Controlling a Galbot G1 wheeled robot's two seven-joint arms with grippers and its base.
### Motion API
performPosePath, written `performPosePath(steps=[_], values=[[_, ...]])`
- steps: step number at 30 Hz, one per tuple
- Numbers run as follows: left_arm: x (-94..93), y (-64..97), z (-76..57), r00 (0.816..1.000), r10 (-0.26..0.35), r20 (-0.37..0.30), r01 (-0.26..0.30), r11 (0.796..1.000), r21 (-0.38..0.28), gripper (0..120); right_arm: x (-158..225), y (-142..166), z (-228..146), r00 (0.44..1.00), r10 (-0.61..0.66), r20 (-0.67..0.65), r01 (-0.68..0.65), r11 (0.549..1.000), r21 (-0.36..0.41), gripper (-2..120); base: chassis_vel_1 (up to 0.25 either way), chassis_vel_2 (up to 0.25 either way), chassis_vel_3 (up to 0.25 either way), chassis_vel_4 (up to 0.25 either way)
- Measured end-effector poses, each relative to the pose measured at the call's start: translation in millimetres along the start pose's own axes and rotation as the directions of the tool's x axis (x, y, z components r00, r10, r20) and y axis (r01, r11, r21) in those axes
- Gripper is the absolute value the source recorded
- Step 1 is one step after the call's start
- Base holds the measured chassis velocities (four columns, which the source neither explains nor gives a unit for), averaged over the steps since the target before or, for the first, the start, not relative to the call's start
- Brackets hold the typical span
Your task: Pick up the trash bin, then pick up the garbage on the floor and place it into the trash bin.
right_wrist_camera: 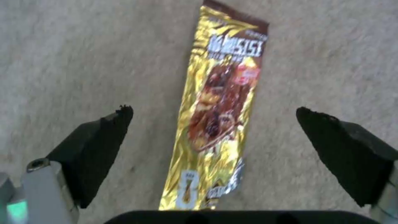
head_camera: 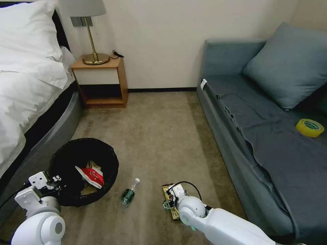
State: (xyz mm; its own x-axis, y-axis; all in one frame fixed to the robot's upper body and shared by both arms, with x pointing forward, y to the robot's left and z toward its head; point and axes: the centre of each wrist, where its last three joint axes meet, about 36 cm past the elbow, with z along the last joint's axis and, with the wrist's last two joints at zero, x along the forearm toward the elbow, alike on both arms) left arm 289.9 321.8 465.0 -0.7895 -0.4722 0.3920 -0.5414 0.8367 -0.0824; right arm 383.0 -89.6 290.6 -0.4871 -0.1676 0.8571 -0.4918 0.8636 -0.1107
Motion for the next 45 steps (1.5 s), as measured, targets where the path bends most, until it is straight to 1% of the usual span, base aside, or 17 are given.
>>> performPosePath(steps=[12, 18, 37, 38, 39, 43, 44, 45], values=[[2.4, 0.3, -1.0, 1.0, -0.001, 0.002, 0.001, 1.0, -0.008, 3, -18.4, 9.1, 6.2, 1.0, 0.012, -0.02, -0.011, 0.998, 0.064, 100, 0.0, 0.0, 0.0, 0.0], [3.3, 0.7, -0.1, 1.0, -0.004, 0.0, 0.004, 1.0, -0.01, 3, -31.3, 6.8, 12.0, 0.999, 0.032, -0.029, -0.029, 0.995, 0.097, 100, 0.0, 0.0, 0.0, 0.0], [3.7, 1.5, -0.7, 1.0, -0.006, 0.003, 0.006, 1.0, -0.012, 3, -52.7, 7.6, 19.6, 0.998, 0.06, -0.021, -0.057, 0.989, 0.133, 99, 0.0, 0.0, 0.0, 0.0], [3.6, 1.6, -0.7, 1.0, -0.006, 0.003, 0.006, 1.0, -0.012, 3, -54.0, 7.7, 20.5, 0.998, 0.062, -0.022, -0.058, 0.989, 0.136, 96, 0.0, 0.0, 0.0, 0.0], [3.6, 1.6, -0.7, 1.0, -0.006, 0.003, 0.006, 1.0, -0.012, 3, -54.0, 7.7, 20.5, 0.998, 0.062, -0.022, -0.058, 0.989, 0.136, 96, 0.0, 0.0, 0.0, 0.0], [3.4, 1.8, -0.8, 1.0, -0.006, 0.003, 0.006, 1.0, -0.012, 3, -60.4, 8.0, 21.4, 0.997, 0.072, -0.019, -0.068, 0.987, 0.145, 79, 0.0, 0.0, 0.0, 0.0], [3.4, 1.8, -0.8, 1.0, -0.006, 0.003, 0.006, 1.0, -0.012, 3, -60.4, 8.0, 21.4, 0.997, 0.072, -0.019, -0.068, 0.987, 0.145, 79, 0.0, 0.0, 0.0, 0.0], [3.4, 1.8, -0.8, 1.0, -0.006, 0.003, 0.006, 1.0, -0.012, 3, -63.3, 6.7, 21.5, 0.997, 0.079, -0.016, -0.076, 0.986, 0.148, 73, 0.0, 0.0, 0.0, 0.0]])
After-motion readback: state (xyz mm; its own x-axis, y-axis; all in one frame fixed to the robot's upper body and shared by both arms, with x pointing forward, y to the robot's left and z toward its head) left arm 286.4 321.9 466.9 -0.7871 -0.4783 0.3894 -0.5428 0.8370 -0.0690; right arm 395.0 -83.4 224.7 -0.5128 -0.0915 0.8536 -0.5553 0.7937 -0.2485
